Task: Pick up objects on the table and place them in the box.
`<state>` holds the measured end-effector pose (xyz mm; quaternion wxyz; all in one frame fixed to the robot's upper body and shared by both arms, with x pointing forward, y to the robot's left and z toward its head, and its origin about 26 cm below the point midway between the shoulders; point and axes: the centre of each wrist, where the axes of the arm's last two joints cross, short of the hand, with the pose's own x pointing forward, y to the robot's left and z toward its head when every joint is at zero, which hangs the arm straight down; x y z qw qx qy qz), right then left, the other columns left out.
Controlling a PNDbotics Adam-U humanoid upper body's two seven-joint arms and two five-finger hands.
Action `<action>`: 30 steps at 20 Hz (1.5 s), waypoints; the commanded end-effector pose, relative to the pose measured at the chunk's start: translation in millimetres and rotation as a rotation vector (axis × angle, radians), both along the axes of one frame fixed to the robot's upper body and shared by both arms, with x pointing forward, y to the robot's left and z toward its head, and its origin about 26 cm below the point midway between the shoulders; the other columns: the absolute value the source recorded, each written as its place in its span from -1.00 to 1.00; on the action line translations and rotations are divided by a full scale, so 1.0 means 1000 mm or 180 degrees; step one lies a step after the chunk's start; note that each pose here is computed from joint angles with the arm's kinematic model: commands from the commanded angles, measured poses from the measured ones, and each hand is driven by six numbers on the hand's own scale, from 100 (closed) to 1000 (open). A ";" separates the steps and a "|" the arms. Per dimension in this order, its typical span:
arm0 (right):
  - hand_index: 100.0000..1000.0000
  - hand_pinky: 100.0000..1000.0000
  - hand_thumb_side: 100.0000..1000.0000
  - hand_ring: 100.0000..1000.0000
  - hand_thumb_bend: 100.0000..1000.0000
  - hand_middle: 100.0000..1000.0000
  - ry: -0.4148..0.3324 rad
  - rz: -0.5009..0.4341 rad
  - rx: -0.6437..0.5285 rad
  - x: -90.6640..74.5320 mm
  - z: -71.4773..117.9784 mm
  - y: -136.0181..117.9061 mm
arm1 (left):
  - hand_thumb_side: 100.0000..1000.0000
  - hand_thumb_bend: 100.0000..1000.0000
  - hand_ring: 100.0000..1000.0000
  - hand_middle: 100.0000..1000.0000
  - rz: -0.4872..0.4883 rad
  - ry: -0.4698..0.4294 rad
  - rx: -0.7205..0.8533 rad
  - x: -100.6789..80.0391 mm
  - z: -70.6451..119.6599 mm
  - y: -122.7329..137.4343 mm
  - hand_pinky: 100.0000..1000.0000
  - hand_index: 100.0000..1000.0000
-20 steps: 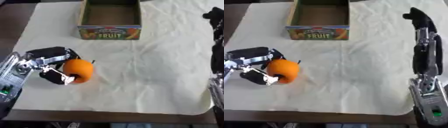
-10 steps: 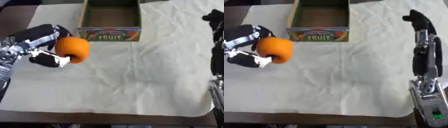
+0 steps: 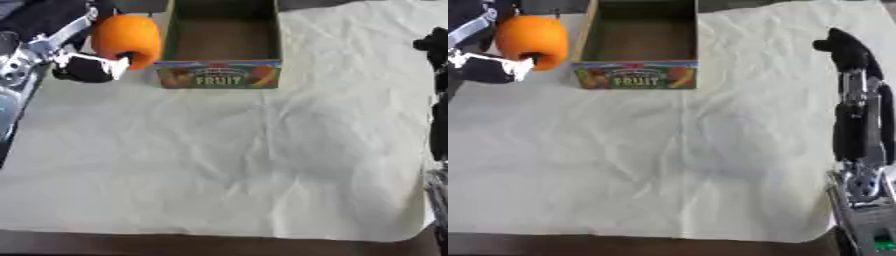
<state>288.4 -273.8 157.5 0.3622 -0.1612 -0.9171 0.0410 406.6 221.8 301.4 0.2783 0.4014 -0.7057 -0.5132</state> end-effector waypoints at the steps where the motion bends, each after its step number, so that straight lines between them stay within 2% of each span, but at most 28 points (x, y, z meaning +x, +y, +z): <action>1: 0.71 1.00 1.00 0.88 -1.00 0.38 -0.0096 0.0062 -0.0055 -0.001 0.009 0.001 | -0.53 -1.00 -0.36 -0.01 0.0104 -0.0344 -0.0087 0.009 0.020 0.009 -0.66 0.32; 7: 0.72 1.00 1.00 0.89 -1.00 0.38 -0.0096 0.0106 -0.0084 -0.001 0.010 0.003 | -0.51 -1.00 -0.38 -0.02 0.0166 -0.0492 -0.0183 0.040 0.026 0.007 -0.68 0.30; 12: 0.72 1.00 1.00 0.89 -1.00 0.38 -0.0127 0.0157 -0.0108 0.001 0.013 0.006 | -0.54 -1.00 -0.35 -0.02 0.0245 -0.0800 -0.0217 0.062 0.023 0.000 -0.65 0.31; 19: 0.71 1.00 1.00 0.88 -1.00 0.38 -0.0280 0.0286 -0.0125 0.004 0.020 0.011 | -0.56 -1.00 -0.30 0.01 0.0304 -0.1193 -0.0110 0.079 0.012 0.003 -0.62 0.31; 25: 0.72 1.00 1.00 0.88 -1.00 0.38 -0.0385 0.0432 -0.0164 0.007 0.026 0.017 | -0.61 -1.00 -0.29 0.05 0.0483 -0.1181 0.0056 0.091 0.000 0.024 -0.57 0.32; 26: 0.72 1.00 1.00 0.88 -1.00 0.38 -0.0389 0.0442 -0.0171 0.007 0.027 0.018 | -0.73 -1.00 -0.25 0.08 0.0510 -0.1187 0.0087 0.093 -0.002 0.026 -0.53 0.35; 27: 0.72 1.00 1.00 0.89 -1.00 0.38 -0.0397 0.0457 -0.0180 0.007 0.027 0.019 | -0.66 -1.00 -0.23 0.10 0.0511 -0.1160 0.0131 0.094 -0.005 0.028 -0.50 0.36; 30: 0.72 1.00 1.00 0.89 -1.00 0.38 -0.0416 0.0503 -0.0193 0.008 0.029 0.021 | -0.76 -1.00 -0.11 0.16 0.0455 -0.1061 0.0289 0.098 -0.012 0.036 -0.33 0.38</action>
